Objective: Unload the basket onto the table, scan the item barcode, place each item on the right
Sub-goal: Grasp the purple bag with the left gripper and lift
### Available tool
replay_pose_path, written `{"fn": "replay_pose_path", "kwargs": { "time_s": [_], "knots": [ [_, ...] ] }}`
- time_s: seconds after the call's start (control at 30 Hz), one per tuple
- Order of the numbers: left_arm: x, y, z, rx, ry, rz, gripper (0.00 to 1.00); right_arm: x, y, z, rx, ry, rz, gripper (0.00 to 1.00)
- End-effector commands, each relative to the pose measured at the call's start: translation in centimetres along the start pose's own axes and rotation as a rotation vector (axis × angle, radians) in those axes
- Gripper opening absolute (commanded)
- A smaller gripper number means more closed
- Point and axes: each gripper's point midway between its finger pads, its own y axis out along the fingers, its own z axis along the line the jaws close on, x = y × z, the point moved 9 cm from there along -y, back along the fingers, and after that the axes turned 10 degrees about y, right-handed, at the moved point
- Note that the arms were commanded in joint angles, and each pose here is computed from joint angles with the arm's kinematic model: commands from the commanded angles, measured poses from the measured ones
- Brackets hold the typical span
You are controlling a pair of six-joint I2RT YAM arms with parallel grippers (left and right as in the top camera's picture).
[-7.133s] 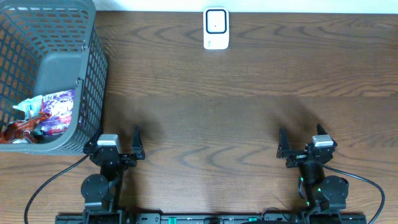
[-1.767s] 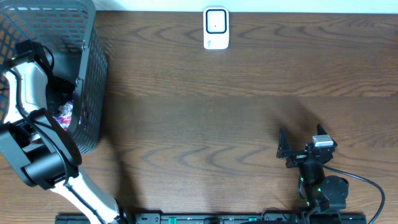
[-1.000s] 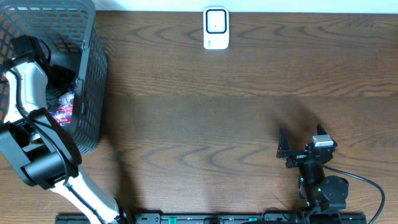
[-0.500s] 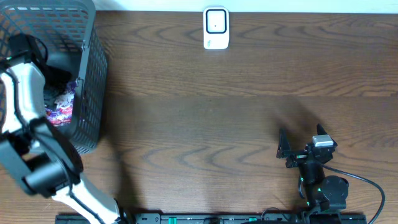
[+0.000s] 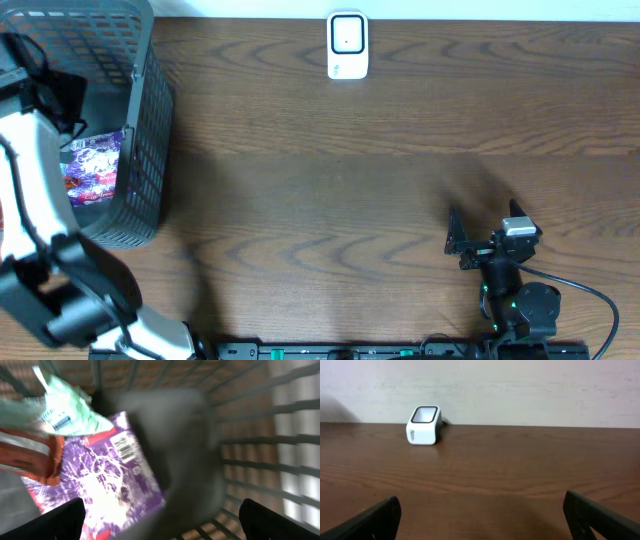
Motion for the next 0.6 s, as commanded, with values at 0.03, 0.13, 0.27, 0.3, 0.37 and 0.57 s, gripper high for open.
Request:
{"fn": "replay_pose_path", "kwargs": {
  "time_s": [0.03, 0.13, 0.27, 0.3, 0.37, 0.57],
  "knots": [
    [-1.1, 5.0, 0.8, 0.111, -0.032, 0.063, 0.99, -0.1, 0.0, 0.0, 0.002, 0.015, -0.001, 0.99],
    [-2.1, 7.8, 1.4, 0.173, -0.022, 0.113, 0.99, -0.1, 0.0, 0.0, 0.002, 0.015, -0.001, 0.99],
    [-3.6, 10.1, 2.3, 0.222, 0.007, 0.214, 0.99, -0.1, 0.0, 0.0, 0.002, 0.015, -0.001, 0.99],
    [-4.0, 10.4, 2.5, 0.232, 0.023, 0.241, 0.99, -0.1, 0.0, 0.0, 0.002, 0.015, -0.001, 0.99],
    [-4.6, 10.6, 3.2, 0.277, 0.032, 0.28, 0.99, -0.1, 0.0, 0.0, 0.002, 0.015, -0.001, 0.99],
    [-5.8, 9.9, 4.6, 0.374, 0.055, 0.362, 0.98, -0.1, 0.0, 0.0, 0.002, 0.015, -0.001, 0.99]
  ]
}}
